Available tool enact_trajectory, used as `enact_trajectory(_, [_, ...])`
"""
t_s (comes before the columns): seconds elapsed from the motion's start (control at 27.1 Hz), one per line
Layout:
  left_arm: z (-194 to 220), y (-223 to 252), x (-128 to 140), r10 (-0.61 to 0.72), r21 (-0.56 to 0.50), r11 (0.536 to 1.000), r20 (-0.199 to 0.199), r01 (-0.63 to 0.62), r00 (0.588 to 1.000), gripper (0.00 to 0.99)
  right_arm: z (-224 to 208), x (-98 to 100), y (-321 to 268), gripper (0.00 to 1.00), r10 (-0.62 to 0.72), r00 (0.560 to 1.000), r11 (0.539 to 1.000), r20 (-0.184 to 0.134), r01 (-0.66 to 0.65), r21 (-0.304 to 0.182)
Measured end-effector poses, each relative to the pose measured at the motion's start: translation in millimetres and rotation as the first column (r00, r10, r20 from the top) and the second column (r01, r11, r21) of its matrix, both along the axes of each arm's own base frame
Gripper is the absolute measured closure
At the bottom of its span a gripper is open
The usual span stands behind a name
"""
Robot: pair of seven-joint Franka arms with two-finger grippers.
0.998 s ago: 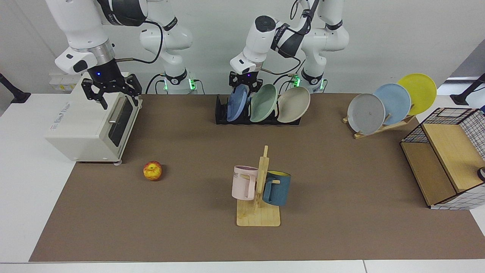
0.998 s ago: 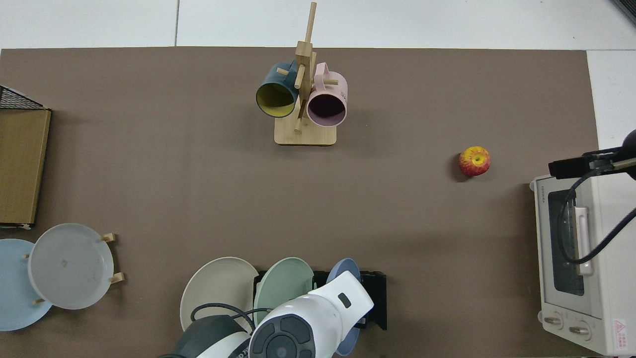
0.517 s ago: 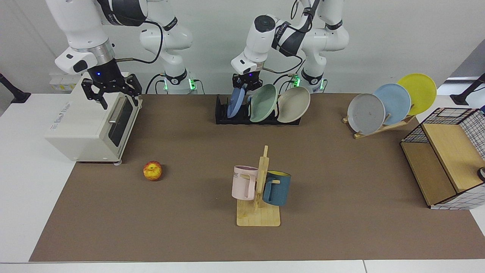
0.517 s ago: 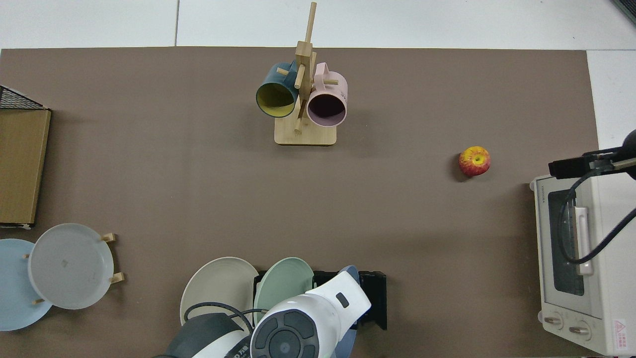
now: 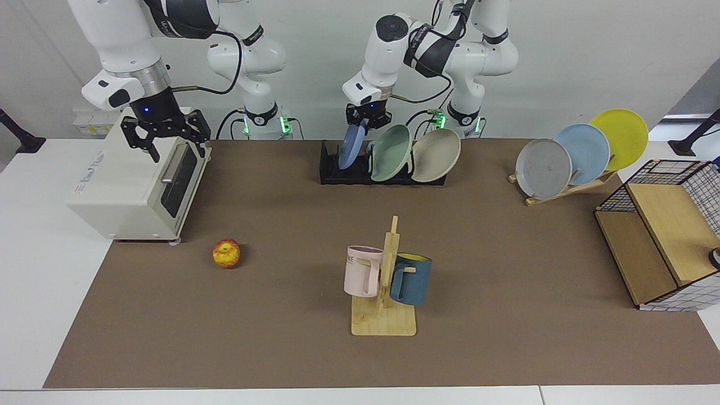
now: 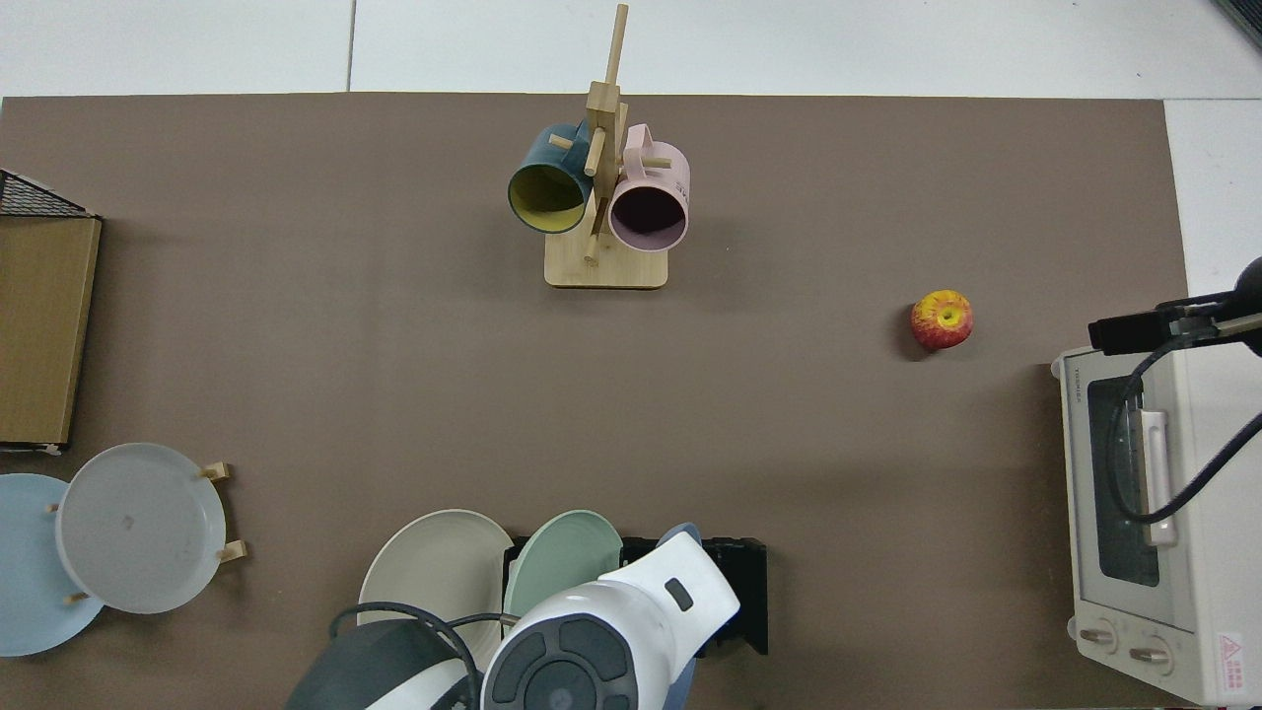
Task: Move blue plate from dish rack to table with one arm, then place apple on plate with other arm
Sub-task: 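Grasp the blue plate's rim in the rack with the left gripper, then lift the blue plate out and lay it flat near the mug tree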
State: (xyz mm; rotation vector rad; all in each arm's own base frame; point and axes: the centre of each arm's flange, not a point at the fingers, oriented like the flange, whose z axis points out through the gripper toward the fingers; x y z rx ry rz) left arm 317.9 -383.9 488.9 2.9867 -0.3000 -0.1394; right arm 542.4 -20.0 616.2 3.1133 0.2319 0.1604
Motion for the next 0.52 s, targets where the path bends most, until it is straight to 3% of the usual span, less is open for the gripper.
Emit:
enact_trajectory(0.26, [17.3, 29.9, 32.9, 0.074, -0.025, 0.997, 0.013, -0.074, 0.997, 0.930, 0.0, 0.0, 0.0, 0.00, 0.000, 1.000, 1.000, 0.000, 0.000, 0.000])
enact_trajectory(0.52, [18.7, 77.8, 82.6, 0.178, -0.060, 0.982, -0.002, -0.177, 0.984, 0.930, 0.0, 0.0, 0.0, 0.00, 0.000, 1.000, 1.000, 0.000, 0.000, 0.000])
